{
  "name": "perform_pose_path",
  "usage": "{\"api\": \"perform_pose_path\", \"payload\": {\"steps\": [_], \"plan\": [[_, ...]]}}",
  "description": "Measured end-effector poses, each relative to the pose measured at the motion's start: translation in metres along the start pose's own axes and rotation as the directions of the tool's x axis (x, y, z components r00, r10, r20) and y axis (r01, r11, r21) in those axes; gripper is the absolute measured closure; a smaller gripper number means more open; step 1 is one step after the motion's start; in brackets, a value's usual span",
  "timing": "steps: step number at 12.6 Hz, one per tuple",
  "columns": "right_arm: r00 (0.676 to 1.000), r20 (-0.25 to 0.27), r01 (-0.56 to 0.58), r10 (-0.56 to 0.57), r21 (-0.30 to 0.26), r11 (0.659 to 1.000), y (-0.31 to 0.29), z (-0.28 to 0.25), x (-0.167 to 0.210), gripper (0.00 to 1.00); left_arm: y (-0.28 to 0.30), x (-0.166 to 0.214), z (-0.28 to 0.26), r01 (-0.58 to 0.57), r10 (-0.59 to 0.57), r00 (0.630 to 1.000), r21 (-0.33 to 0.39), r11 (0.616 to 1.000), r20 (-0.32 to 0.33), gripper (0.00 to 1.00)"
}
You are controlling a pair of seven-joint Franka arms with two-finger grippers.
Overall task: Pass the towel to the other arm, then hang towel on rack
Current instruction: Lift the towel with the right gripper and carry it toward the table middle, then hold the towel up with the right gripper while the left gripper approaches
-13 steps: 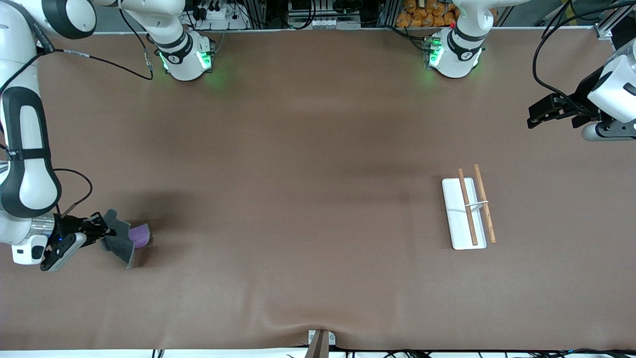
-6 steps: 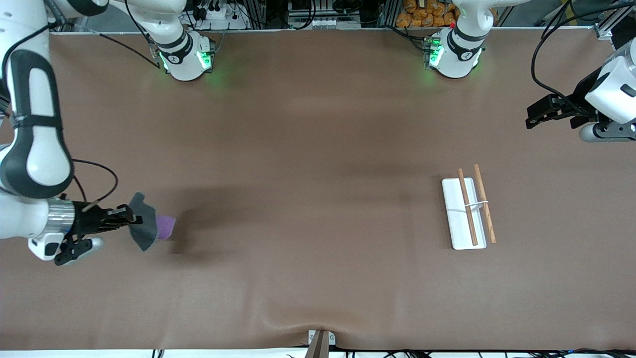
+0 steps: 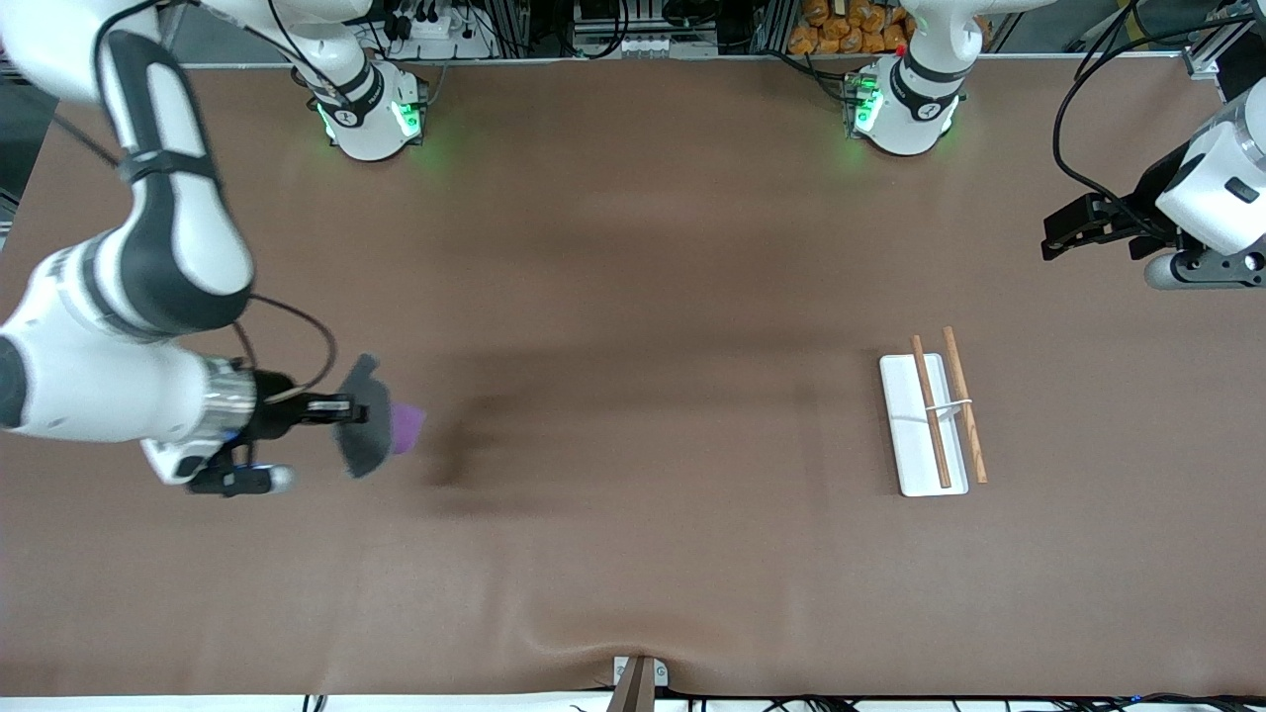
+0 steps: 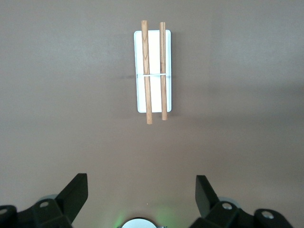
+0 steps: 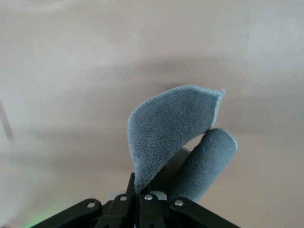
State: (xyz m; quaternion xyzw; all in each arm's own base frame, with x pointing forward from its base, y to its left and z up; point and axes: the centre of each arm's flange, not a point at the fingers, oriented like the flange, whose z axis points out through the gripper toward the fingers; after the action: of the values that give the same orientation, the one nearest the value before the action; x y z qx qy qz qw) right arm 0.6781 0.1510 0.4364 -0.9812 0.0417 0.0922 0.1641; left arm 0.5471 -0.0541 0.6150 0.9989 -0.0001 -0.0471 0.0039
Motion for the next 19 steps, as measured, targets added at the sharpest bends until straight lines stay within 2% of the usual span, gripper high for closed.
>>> {"api": "perform_pose_path", "payload": {"steps": [2,4,7,9,11,14,16,19], "plan": [[0.994,0.006,-0.112,0.112,-0.009,0.994,-0.041,0.013,-0.013,0.98,0.001,0.001,0.002,-0.001,0.001,1.0,0.0,1.0,0.005,0.0],[0.978,0.001,-0.21,0.21,0.004,0.978,-0.079,0.019,-0.025,0.98,0.001,0.004,0.007,-0.002,0.002,1.0,0.0,1.0,0.014,0.0],[0.923,-0.016,-0.384,0.386,0.051,0.922,-0.137,0.017,-0.046,0.98,0.001,0.005,0.01,-0.003,0.003,1.0,0.0,1.0,0.019,0.0],[0.875,0.007,-0.483,0.485,0.109,0.869,-0.168,0.017,-0.058,0.98,0.002,0.005,0.01,-0.004,0.004,1.0,0.0,1.0,0.021,0.0],[0.799,0.02,-0.593,0.6,0.184,0.784,-0.197,0.019,-0.066,0.98,0.003,0.005,0.012,-0.006,0.006,1.0,0.0,1.0,0.024,0.0],[0.714,0.041,-0.681,0.699,0.271,0.68,-0.248,0.029,-0.089,0.98,0.011,0.009,0.019,-0.021,0.021,0.999,0.0,1.0,0.037,0.0],[0.629,0.085,-0.748,0.772,0.335,0.572,-0.281,0.034,-0.106,0.98,0.018,0.015,0.026,-0.027,0.027,0.999,-0.001,1.0,0.032,0.0],[0.48,0.23,-0.845,0.847,0.382,0.375,-0.31,0.033,-0.122,0.98,0.034,0.026,0.04,0.032,-0.032,0.999,-0.009,0.999,0.029,0.0]]}}
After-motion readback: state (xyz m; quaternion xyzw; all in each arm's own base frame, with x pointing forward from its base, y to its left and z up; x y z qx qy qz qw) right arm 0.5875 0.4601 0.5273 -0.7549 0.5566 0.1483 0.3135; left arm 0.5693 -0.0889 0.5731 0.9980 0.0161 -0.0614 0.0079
